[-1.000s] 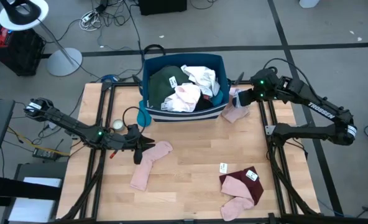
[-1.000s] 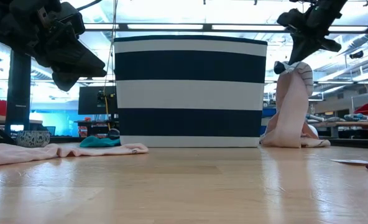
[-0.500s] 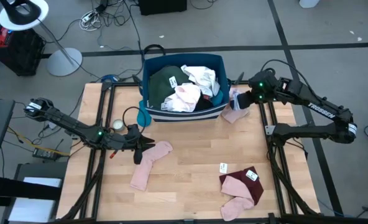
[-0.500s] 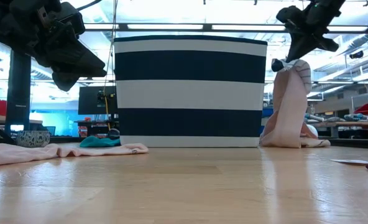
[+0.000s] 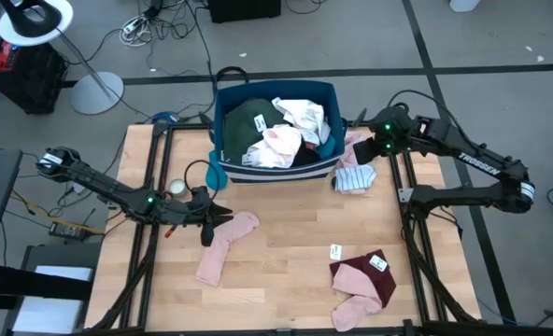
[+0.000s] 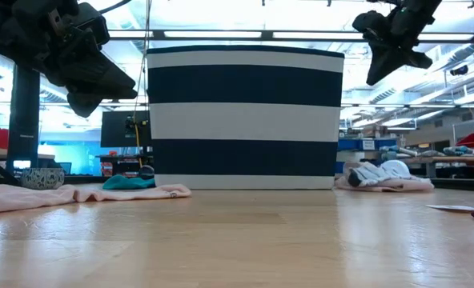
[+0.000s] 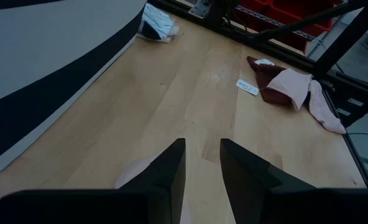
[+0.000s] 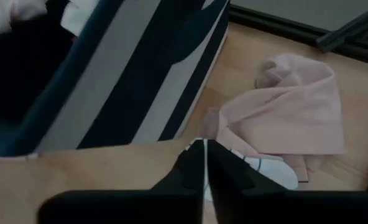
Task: Sort clothes
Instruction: Put the white sock into the blue laundry bin
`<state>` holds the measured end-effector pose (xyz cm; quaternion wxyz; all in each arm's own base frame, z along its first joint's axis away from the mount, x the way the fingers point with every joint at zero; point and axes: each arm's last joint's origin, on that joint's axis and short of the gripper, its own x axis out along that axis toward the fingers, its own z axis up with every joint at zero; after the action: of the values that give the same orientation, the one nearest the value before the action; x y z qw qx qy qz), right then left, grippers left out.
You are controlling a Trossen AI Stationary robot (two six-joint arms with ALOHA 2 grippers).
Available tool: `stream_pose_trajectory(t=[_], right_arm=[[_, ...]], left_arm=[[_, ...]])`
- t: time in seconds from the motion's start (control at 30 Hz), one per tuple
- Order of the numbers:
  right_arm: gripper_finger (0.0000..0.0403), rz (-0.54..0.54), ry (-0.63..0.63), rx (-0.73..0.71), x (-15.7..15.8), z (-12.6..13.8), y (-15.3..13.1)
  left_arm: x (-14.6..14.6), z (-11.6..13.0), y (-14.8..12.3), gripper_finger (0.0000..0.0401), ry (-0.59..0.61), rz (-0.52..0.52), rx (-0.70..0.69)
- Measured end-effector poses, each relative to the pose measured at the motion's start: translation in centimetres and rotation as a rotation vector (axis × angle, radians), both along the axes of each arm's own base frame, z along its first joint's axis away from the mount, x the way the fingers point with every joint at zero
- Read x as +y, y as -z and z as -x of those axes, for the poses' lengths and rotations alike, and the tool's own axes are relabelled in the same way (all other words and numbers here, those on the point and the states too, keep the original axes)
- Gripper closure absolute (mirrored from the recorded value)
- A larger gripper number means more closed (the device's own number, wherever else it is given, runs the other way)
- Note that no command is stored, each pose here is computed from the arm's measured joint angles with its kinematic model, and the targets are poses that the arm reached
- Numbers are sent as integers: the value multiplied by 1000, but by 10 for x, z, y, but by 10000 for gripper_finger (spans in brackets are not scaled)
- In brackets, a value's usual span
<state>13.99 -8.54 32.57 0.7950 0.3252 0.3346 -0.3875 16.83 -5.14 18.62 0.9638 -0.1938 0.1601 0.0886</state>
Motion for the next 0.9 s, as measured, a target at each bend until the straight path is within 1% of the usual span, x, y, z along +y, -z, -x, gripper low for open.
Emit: stream_pose_trajectory(t=[0.07, 0.13, 0.27, 0.33, 0.47, 0.57, 0.7, 0.77, 0.9], right_arm=[[397, -18, -14, 16, 1, -2, 2], [392, -52, -10, 39, 1, -5, 6], [392, -118, 6, 112, 2, -12, 27], [398, -119, 11, 155, 2, -15, 42], [396, -73, 39, 212, -1, -21, 74], [372, -50, 46, 169, -7, -27, 95], [322, -29, 48, 147, -15, -32, 118], [295, -55, 62, 163, -18, -32, 129], [253, -127, 61, 247, -19, -31, 149]], left_arm=[[0, 0, 0, 295, 0, 0, 0], [0, 0, 0, 295, 0, 0, 0], [0, 0, 0, 295, 0, 0, 0], [0, 0, 0, 295, 0, 0, 0], [0, 0, 0, 295, 0, 0, -1], [0, 0, 0, 295, -1, 3, -1], [0, 0, 0, 295, -1, 3, -1], [0, 0, 0, 295, -1, 3, -1], [0, 0, 0, 295, -1, 3, -1]])
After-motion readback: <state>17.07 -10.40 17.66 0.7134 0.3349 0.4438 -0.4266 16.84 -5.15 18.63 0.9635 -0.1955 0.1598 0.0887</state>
